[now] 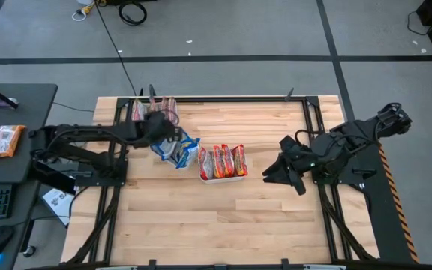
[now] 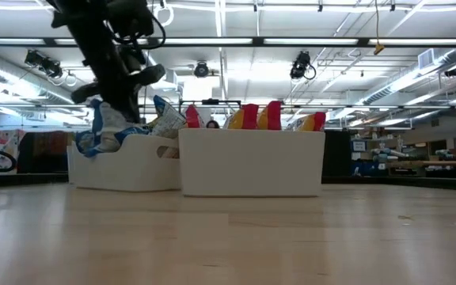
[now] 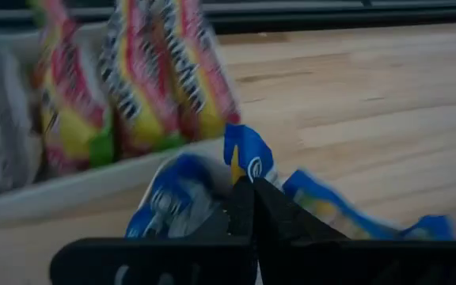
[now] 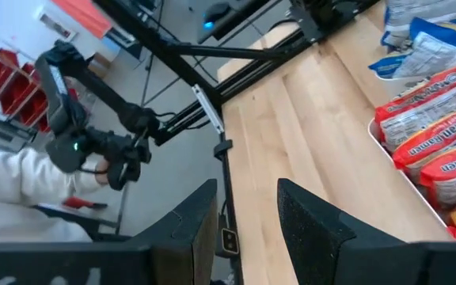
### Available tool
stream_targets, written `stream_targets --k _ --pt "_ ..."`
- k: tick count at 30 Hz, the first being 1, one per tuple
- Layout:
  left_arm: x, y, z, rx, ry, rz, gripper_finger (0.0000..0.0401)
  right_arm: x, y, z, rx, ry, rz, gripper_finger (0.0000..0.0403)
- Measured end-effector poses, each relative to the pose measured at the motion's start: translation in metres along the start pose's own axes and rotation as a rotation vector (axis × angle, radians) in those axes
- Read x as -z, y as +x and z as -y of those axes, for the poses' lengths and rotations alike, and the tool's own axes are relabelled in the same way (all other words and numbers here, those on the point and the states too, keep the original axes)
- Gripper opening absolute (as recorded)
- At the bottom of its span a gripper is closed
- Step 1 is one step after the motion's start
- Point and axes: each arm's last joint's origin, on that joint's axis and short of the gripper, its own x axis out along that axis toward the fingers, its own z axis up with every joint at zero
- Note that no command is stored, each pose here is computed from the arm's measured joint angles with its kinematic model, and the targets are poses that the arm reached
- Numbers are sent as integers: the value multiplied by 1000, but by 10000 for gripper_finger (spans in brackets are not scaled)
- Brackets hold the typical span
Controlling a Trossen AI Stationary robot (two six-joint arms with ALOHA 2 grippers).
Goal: Sort Maruchan noodles
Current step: Adjust the blue noodle packs in the bottom white bin
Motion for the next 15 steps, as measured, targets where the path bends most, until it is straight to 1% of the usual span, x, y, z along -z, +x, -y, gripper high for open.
stream_targets --k 2,4,6,8,11,13,15 --pt "15 2 -4 -27 -28 16 1 1 0 -1 10 13 17 137" --pt "28 4 -8 -32 -59 29 2 2 0 -2 21 14 29 137" --pt "40 5 -11 -29 -65 27 9 2 0 -3 22 12 31 137" --pt "46 5 -12 -24 -55 19 22 2 0 -3 15 14 37 137" --pt "46 1 -9 5 -15 -10 48 -2 0 -5 -5 23 64 137" --pt "37 -5 -5 44 35 -32 67 -5 0 -5 -20 32 90 137" --pt "23 -13 -2 99 90 -74 89 -8 0 -5 -27 41 108 137"
